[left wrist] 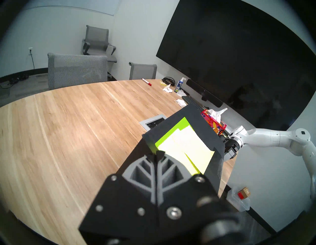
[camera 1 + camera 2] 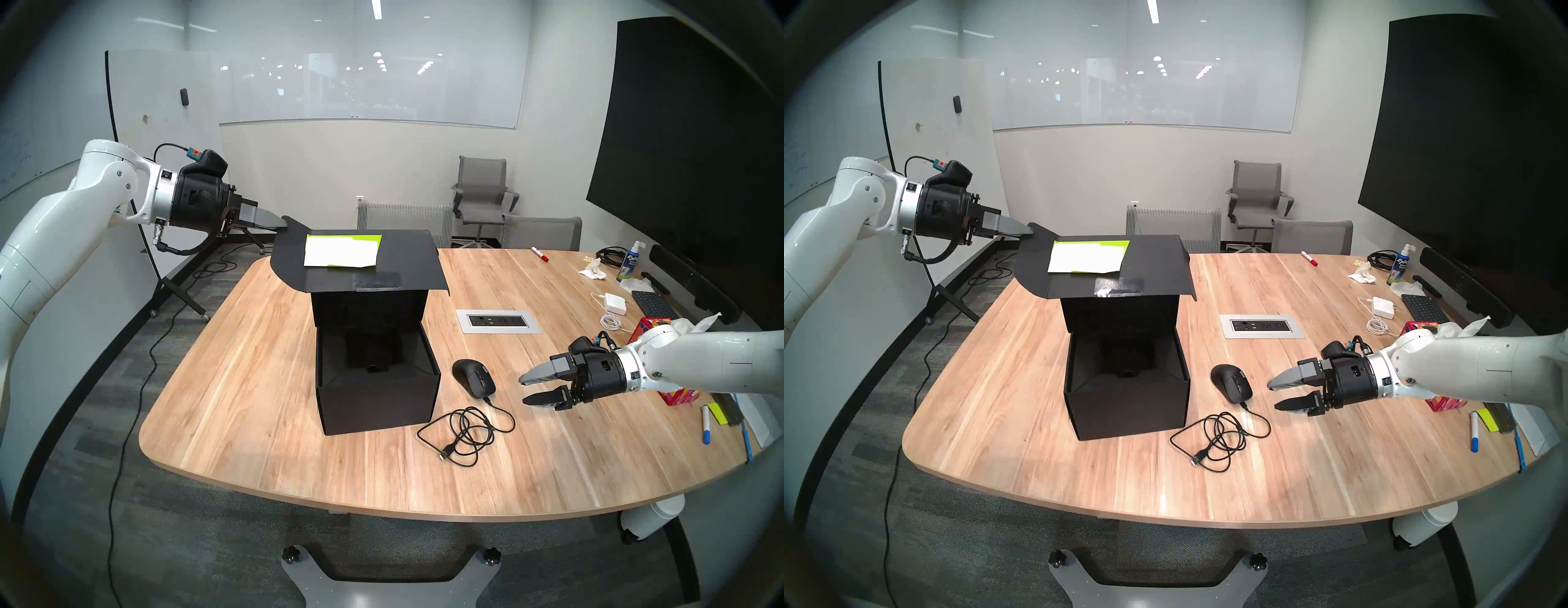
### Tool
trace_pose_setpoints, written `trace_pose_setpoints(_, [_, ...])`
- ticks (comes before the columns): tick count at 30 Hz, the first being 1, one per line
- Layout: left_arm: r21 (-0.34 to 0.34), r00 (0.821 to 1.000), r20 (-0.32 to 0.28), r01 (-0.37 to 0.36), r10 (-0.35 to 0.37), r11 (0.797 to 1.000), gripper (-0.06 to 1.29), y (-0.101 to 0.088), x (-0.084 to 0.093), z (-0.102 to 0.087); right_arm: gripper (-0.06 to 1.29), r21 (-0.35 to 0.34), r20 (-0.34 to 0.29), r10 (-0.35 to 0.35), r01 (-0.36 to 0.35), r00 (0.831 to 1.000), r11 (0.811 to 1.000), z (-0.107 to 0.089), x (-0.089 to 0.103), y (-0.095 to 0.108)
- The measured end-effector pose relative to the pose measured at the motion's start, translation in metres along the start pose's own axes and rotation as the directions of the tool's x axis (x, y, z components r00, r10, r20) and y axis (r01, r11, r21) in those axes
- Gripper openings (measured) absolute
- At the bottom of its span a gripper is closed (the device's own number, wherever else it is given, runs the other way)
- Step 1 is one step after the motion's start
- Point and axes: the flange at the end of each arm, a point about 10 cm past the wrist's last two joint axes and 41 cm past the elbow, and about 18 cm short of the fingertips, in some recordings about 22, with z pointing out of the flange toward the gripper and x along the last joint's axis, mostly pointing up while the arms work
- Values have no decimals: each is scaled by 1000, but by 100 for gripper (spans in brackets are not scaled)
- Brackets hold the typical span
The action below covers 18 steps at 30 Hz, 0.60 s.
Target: Open the box and place the mouse inside
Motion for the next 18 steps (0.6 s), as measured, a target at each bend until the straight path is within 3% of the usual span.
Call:
trace_pose_setpoints(9, [28,999,-31,17,-16,999,-2,-4,15,4,123,0,0,0,0,1000,1000,0,0,0])
trace_pose_setpoints(18, [61,999,-18,28,-27,998,-1,-7,18,13,123,0,0,0,0,1000,1000,0,0,0])
